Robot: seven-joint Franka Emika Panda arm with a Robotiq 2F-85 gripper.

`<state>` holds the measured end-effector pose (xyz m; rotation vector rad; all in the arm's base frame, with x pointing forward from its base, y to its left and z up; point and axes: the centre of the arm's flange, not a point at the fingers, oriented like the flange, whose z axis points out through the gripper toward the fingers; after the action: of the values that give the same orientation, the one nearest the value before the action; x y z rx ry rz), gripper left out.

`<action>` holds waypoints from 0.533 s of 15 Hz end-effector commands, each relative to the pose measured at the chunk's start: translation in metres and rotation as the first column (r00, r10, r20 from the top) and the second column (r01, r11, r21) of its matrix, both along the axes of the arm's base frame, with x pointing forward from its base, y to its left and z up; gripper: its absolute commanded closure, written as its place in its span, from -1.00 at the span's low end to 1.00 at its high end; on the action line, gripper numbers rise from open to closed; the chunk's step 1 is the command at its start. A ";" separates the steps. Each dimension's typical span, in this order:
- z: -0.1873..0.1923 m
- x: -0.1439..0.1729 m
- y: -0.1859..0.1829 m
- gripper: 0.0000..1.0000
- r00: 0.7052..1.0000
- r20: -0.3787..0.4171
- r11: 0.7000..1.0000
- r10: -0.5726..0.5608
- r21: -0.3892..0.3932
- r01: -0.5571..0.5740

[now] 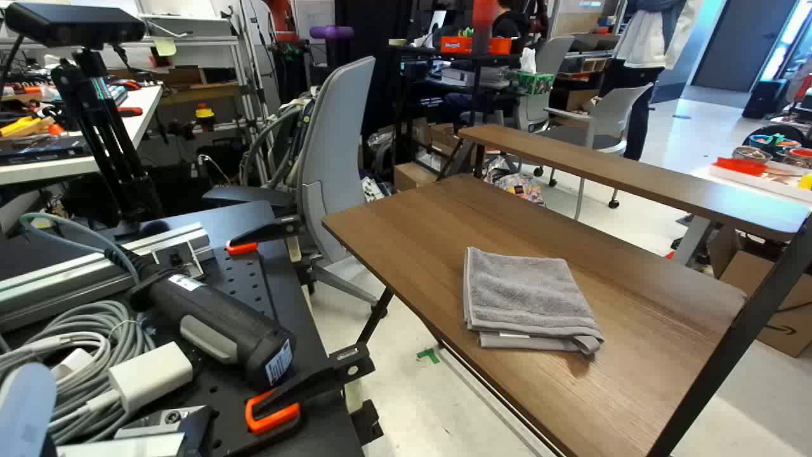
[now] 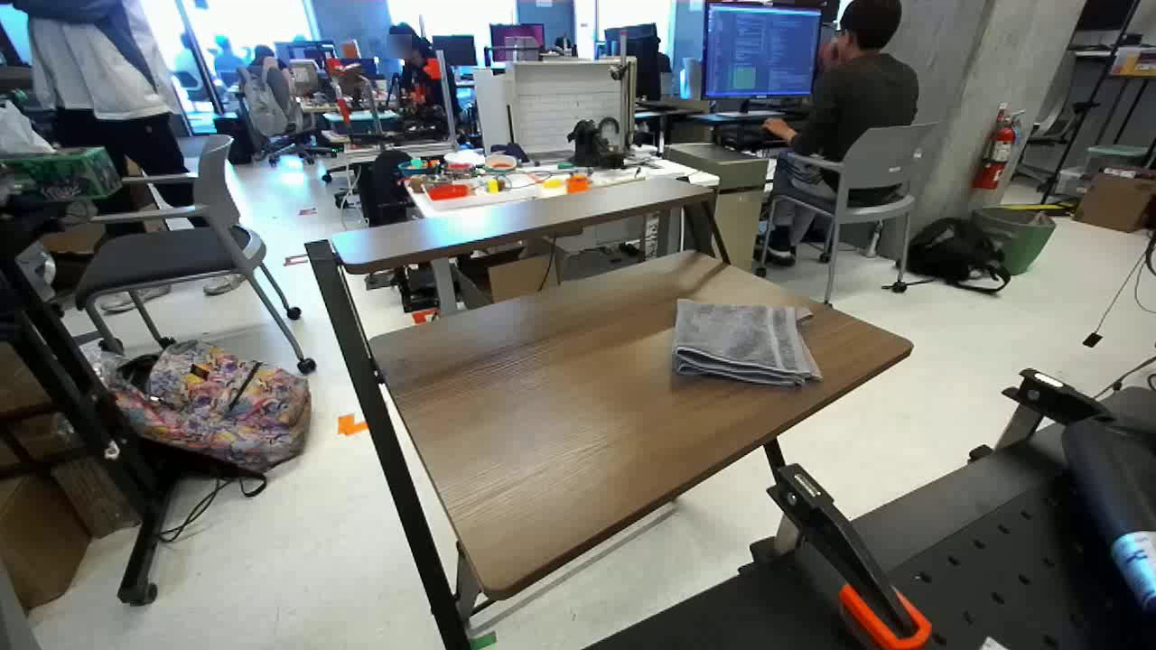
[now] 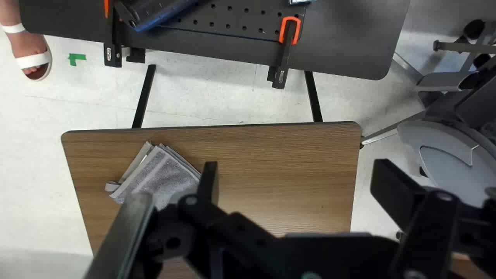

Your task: Slide the towel to the left

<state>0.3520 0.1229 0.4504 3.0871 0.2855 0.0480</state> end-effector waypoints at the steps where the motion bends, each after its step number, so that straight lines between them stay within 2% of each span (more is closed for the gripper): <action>1: 0.000 0.000 0.000 -1.00 1.000 0.000 1.000 0.000 0.000 0.000; 6: 0.000 0.000 0.000 -1.00 1.000 0.000 1.000 0.000 0.000 0.000; 8: -0.008 0.013 0.003 -1.00 0.999 0.036 0.999 -0.032 0.018 0.031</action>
<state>0.3521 0.1228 0.4502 3.0874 0.2825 0.0478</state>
